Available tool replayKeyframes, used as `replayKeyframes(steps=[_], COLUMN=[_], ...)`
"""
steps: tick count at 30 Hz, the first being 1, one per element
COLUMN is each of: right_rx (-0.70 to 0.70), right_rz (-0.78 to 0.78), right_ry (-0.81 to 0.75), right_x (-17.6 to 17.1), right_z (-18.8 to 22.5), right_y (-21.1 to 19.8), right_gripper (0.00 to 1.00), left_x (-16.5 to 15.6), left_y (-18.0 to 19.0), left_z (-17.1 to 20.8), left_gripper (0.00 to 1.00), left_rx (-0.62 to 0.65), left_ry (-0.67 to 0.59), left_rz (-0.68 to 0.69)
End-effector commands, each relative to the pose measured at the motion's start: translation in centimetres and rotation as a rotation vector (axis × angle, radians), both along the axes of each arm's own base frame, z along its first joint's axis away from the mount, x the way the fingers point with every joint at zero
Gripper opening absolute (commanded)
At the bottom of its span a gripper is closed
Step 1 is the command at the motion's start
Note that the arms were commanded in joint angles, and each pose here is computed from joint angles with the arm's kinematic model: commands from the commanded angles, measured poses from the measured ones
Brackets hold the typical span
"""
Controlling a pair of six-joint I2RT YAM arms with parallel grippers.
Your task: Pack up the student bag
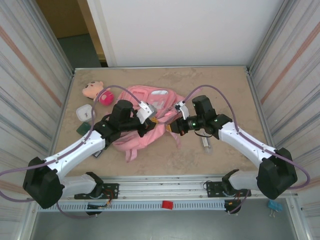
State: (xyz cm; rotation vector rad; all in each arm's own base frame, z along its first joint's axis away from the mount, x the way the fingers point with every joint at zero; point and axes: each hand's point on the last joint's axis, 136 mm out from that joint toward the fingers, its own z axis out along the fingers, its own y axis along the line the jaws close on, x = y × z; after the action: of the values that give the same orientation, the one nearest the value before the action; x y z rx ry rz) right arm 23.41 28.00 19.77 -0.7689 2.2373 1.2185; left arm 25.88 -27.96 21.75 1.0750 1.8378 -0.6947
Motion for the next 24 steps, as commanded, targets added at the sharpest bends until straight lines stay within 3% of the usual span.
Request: replayKeyframes(steps=[1, 5, 17, 19, 24], right_rx=[0.102, 0.109, 0.148, 0.088, -0.166], right_rz=[0.11, 0.142, 0.184, 0.11, -0.28], right_ry=[0.031, 0.039, 0.005, 0.003, 0.059], right_x=[-1.8, -2.0, -2.9, -1.7, 4.5], right_z=[3.2, 3.1, 4.3, 3.3, -2.2], right_y=[1.1, 2.3, 4.0, 3.1, -2.6], right_gripper=[0.0, 0.0, 0.0, 0.0, 0.0], left_x=[1.8, 1.0, 0.4, 0.3, -1.2], left_y=[0.4, -0.8, -2.7, -2.6, -2.5], left_z=[4.0, 5.1, 5.6, 5.6, 6.8], left_gripper=[0.0, 0.0, 0.0, 0.0, 0.0], left_rx=[-0.029, -0.099, -0.109, -0.105, -0.137], left_ry=[-0.154, -0.16, -0.173, -0.174, -0.192], left_rz=[0.054, -0.004, -0.07, -0.067, -0.128])
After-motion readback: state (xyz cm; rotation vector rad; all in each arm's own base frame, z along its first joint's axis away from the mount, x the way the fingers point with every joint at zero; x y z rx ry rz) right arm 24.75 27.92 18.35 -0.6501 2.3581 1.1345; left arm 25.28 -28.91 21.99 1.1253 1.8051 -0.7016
